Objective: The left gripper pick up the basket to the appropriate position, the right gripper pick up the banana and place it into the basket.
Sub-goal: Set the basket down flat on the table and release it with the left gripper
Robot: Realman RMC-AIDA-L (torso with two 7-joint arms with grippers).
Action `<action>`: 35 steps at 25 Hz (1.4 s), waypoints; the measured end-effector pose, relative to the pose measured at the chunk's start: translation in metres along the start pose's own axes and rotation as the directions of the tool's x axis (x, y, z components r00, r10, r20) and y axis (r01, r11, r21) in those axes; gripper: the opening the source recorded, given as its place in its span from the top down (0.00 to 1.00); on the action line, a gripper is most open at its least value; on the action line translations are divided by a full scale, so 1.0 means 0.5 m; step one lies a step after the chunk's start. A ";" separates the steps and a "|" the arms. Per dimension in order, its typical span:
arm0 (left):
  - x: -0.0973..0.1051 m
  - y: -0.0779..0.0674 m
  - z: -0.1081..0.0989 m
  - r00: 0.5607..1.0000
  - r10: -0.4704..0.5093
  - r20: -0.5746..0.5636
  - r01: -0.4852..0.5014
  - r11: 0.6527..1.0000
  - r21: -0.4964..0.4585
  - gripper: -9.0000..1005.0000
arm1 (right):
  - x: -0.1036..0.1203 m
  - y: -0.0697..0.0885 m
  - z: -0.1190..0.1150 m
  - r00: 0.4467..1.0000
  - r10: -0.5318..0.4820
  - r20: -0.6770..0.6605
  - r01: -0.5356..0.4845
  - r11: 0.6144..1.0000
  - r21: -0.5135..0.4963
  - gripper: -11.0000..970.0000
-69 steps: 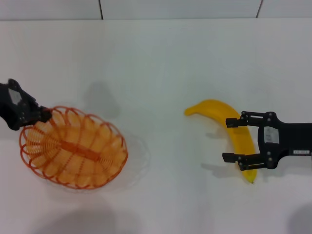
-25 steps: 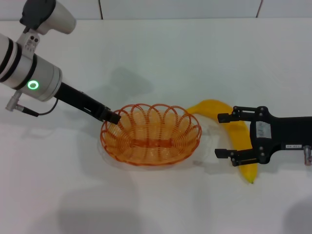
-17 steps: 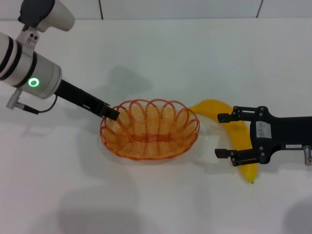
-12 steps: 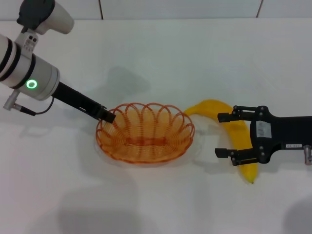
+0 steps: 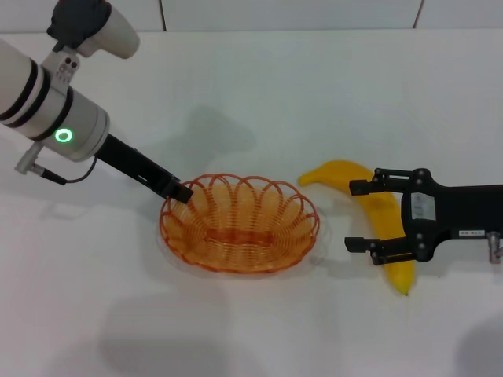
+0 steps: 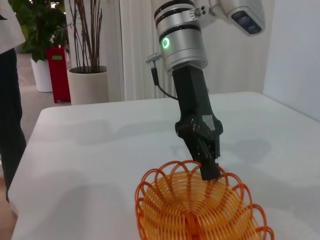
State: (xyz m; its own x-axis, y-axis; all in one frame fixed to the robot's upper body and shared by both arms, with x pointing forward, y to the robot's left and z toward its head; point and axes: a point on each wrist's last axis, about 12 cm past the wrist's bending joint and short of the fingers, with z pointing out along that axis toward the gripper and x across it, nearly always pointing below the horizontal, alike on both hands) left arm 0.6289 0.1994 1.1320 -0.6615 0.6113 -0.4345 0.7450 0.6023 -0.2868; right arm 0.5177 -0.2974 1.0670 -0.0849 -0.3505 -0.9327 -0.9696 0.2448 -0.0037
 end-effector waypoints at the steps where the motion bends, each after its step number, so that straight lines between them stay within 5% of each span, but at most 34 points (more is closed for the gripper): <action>1: -0.001 0.000 0.000 1.000 0.000 0.000 0.000 1.000 0.000 0.95 | 0.000 0.001 0.001 1.000 0.002 0.001 -0.002 1.000 -0.001 0.12; 24: 0.000 0.001 -0.002 1.000 -0.004 -0.003 0.004 1.000 -0.004 0.79 | 0.000 -0.001 0.002 1.000 0.004 0.005 -0.004 1.000 0.001 0.12; 35: -0.006 0.000 -0.005 1.000 0.013 0.027 -0.013 1.000 -0.001 0.45 | 0.004 0.003 -0.003 1.000 0.011 0.003 -0.011 1.000 0.006 0.12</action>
State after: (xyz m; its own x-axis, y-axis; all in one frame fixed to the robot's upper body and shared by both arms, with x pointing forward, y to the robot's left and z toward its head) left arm 0.6307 0.1991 1.1355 -0.6488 0.6051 -0.4614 0.7537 0.5944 -0.2804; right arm 0.5159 -0.2993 1.0656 -0.0945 -0.3453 -0.9337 -0.9672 0.2540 0.0040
